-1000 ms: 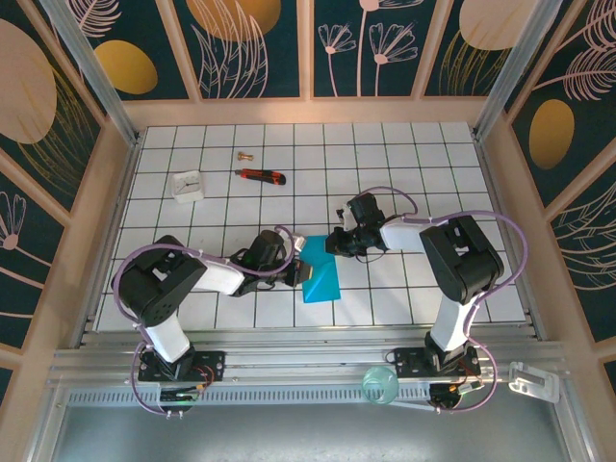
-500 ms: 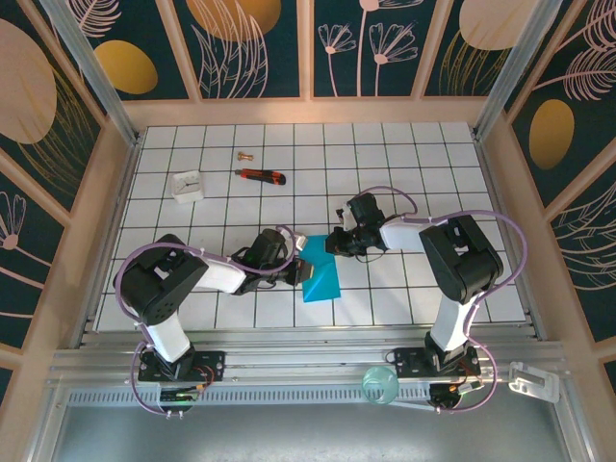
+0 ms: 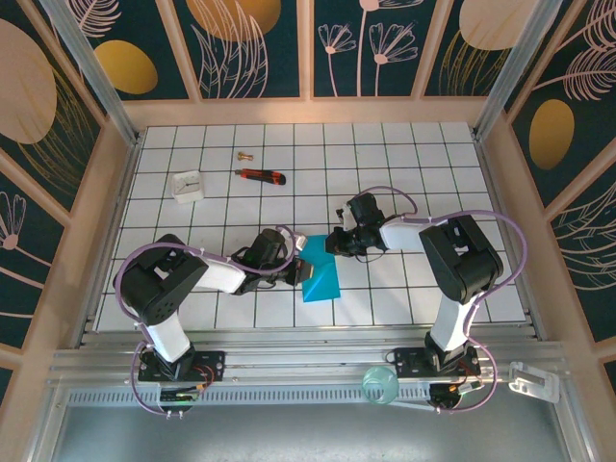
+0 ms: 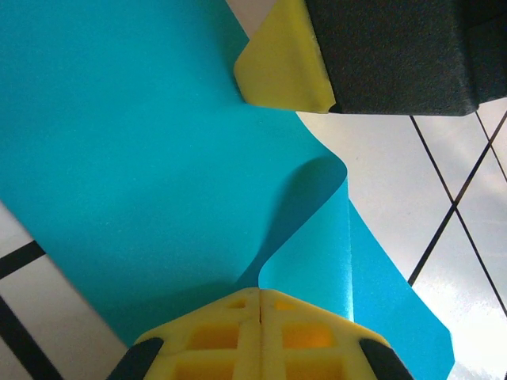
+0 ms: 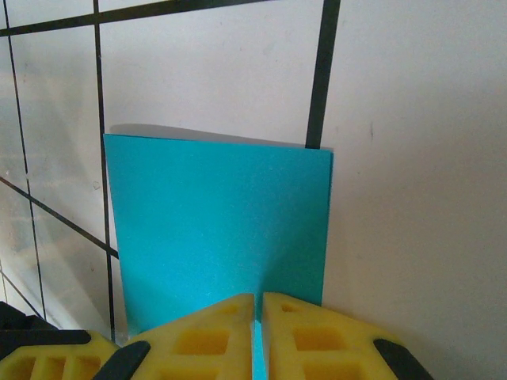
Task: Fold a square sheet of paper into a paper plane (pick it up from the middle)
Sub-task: Fold the triangle a second time at the center of the table.
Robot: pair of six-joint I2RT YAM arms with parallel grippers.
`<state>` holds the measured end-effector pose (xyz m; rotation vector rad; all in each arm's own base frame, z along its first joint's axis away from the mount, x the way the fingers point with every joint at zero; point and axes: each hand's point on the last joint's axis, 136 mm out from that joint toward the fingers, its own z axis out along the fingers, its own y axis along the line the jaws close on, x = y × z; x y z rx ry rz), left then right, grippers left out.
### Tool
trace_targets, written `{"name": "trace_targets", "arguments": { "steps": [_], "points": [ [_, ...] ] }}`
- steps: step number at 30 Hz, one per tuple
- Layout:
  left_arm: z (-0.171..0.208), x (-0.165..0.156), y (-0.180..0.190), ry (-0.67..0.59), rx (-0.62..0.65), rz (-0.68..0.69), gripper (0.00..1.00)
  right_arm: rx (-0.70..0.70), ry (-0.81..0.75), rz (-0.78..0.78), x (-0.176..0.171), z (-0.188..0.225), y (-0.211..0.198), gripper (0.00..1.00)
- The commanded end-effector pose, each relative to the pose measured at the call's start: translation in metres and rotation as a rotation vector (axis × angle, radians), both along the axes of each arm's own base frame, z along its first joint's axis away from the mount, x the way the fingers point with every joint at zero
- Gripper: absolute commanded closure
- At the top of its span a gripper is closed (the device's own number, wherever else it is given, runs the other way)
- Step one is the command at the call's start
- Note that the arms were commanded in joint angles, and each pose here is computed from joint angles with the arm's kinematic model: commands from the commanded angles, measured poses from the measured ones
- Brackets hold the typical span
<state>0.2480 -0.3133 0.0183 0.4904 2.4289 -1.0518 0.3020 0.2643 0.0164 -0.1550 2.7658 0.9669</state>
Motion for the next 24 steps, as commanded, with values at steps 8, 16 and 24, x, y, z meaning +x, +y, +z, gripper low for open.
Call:
{"name": "trace_targets", "arguments": {
  "steps": [8, 16, 24],
  "points": [
    [-0.0009, -0.0032, 0.0074, -0.003, 0.011, -0.007, 1.0, -0.115, 0.051, -0.007, -0.0113, -0.0286, -0.0146, 0.88],
    [-0.0036, -0.0049, 0.0082, 0.007, 0.01, -0.007, 1.0, -0.116, 0.051, -0.009, -0.0118, -0.029, -0.0152, 0.88],
    [-0.0084, -0.0008, 0.0054, 0.014, 0.027, -0.011, 1.0, -0.119, 0.054, -0.009, -0.0124, -0.0298, -0.0153, 0.88]
  ]
}}
